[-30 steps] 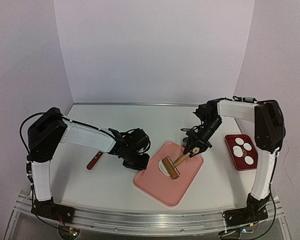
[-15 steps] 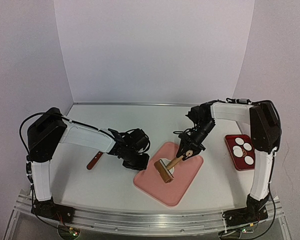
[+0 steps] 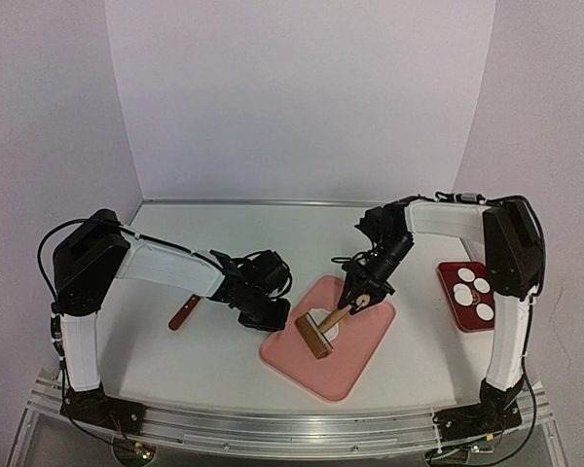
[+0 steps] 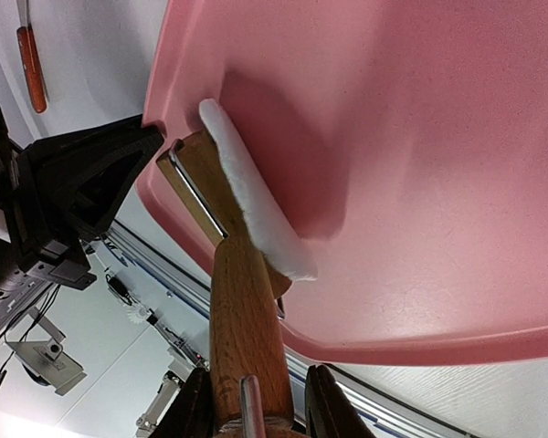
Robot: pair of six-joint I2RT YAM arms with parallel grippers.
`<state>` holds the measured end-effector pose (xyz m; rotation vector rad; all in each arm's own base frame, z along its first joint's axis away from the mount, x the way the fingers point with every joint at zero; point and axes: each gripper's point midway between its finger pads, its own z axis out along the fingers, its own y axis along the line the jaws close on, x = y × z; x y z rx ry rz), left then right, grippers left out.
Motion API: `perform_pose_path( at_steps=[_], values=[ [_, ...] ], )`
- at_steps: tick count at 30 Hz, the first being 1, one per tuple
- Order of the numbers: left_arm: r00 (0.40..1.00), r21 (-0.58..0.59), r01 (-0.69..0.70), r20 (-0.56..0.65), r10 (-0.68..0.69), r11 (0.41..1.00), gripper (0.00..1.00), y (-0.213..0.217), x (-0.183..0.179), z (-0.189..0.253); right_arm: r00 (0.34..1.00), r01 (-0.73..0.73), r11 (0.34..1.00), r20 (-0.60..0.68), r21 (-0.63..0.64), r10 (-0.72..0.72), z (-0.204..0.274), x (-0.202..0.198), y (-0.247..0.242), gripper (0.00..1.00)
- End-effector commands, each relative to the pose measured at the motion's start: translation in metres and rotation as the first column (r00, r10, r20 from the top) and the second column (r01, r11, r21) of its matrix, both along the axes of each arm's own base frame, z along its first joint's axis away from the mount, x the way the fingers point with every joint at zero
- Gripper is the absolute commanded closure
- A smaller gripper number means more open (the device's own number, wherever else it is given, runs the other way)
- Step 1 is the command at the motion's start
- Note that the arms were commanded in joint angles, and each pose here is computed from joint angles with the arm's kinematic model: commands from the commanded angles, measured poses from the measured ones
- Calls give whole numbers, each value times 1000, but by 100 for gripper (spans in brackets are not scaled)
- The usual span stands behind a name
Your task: Roll out the dumpling wrappers from the dough
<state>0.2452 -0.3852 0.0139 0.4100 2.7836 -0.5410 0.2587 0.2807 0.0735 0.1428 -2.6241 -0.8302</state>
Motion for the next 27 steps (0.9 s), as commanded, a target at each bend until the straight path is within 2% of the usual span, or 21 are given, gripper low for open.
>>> perform_pose_path(
  at_steps=[1, 7, 17, 22, 27],
  values=[
    [994, 190, -92, -46, 103, 977, 100, 53, -6, -36, 995, -75, 820, 13, -567, 99, -88, -14, -91, 100],
    [993, 188, -98, -46, 108, 977, 100, 54, -7, -36, 994, -78, 866, 30, -495, 107, -66, -22, -77, 100],
    [987, 213, -130, -61, 146, 968, 100, 63, -11, -36, 987, -142, 972, 49, -186, 153, 27, -63, -45, 100],
    [987, 208, -115, -90, 136, 971, 100, 57, -29, -31, 987, -84, 995, 136, -53, 90, 78, -52, -23, 100],
    [986, 144, -43, -154, 66, 989, 100, 33, -64, -25, 971, -22, 998, 238, -52, 34, 104, -21, -12, 100]
  ],
)
